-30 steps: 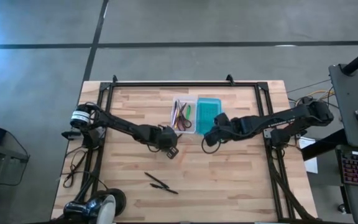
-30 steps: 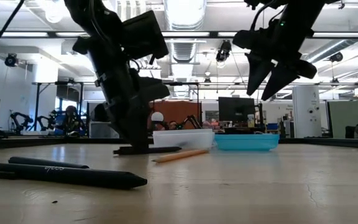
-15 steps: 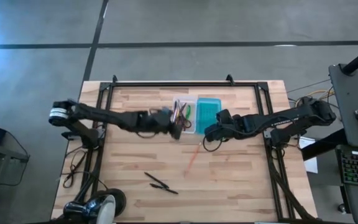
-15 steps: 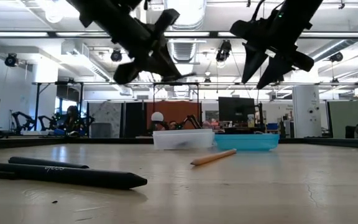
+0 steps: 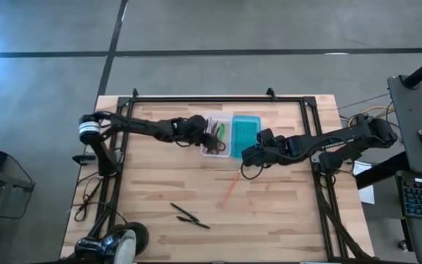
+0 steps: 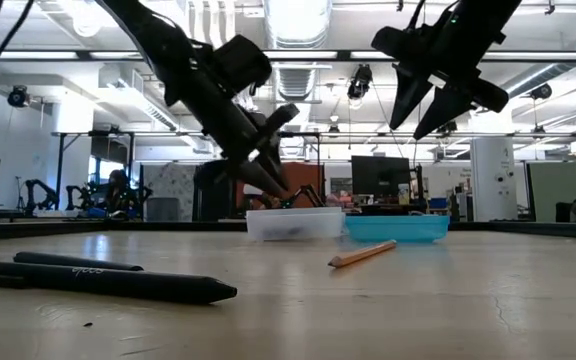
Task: Pick & place school supplies into a supply box
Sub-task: Put the black pen into the supply box, then put the pencil into the supply box
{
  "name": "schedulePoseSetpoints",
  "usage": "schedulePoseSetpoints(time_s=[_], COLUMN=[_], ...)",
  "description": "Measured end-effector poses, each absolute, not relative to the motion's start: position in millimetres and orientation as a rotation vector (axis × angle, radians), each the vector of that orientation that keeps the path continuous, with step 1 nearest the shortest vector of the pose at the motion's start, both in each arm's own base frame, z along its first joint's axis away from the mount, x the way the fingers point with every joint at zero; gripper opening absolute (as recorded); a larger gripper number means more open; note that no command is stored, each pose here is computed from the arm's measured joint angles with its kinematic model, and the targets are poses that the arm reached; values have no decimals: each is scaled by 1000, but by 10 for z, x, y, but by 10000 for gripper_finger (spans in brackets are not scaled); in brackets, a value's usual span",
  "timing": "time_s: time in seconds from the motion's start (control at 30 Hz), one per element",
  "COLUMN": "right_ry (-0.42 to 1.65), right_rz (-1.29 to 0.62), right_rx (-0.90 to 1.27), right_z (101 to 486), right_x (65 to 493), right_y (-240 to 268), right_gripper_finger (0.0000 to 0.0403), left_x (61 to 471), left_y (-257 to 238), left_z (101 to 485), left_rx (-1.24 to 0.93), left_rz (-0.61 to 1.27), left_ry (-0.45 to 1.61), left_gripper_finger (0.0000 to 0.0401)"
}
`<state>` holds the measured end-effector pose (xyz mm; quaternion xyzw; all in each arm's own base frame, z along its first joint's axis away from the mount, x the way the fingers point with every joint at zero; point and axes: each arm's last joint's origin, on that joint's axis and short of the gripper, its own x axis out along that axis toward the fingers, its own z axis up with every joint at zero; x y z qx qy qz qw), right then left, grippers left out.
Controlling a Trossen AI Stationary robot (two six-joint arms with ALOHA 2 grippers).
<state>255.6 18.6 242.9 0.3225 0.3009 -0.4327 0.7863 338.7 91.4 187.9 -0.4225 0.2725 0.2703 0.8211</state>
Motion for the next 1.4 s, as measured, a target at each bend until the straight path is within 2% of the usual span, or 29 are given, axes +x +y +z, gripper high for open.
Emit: schedulePoseSetpoints(time_s=[0.17, 0.37, 0.47, 0.63, 0.83, 1.0, 1.13, 1.4], right_ry=[667, 886, 967, 962, 921, 950, 1000, 1037], right_rz=[-913, -621, -550, -714, -824, -885, -1021, -1118], right_rx=[684, 510, 526, 794, 984, 1069, 1096, 1058], right_z=[2427, 2397, 2330, 2178, 2102, 2081, 2051, 2158], right_x=[2554, 2543, 2539, 2618, 2796, 2977, 3116, 3457], right_y=[208, 401, 471, 478, 655, 832, 916, 1020], right_gripper_finger=[189, 188, 184, 177, 166, 153, 148, 174], left_x=[3364, 3202, 3076, 2861, 2725, 2663, 2563, 2280], left_y=[902, 454, 165, -206, -402, -476, -537, -609], left_z=[1977, 2472, 2598, 2716, 2776, 2729, 2683, 2640], left_rx=[-856, -629, -569, -521, -442, -395, -353, -309], left_rz=[563, 180, 106, 223, 330, 298, 266, 200], left_ry=[555, 577, 623, 647, 616, 647, 673, 673], left_gripper_finger=[59, 60, 61, 61, 61, 61, 61, 62])
